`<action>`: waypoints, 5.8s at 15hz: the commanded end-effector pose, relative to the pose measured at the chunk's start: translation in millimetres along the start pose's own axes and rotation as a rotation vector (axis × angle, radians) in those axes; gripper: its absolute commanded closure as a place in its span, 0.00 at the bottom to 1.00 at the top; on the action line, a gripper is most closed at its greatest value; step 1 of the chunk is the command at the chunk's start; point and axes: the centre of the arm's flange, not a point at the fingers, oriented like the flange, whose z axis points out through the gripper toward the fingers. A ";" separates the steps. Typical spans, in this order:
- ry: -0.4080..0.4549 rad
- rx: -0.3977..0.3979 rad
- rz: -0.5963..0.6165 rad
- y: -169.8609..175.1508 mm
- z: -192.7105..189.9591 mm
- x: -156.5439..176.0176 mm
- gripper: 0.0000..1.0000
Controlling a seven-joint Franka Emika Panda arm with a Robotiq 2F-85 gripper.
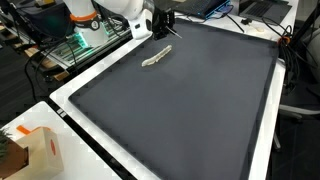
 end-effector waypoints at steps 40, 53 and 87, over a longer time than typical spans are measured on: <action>-0.045 -0.731 0.029 -140.2 -31.9 -48.6 0.96; 0.154 -0.896 0.237 -122.1 -9.3 -20.0 0.99; 0.156 -1.664 0.543 -41.8 67.7 18.5 0.99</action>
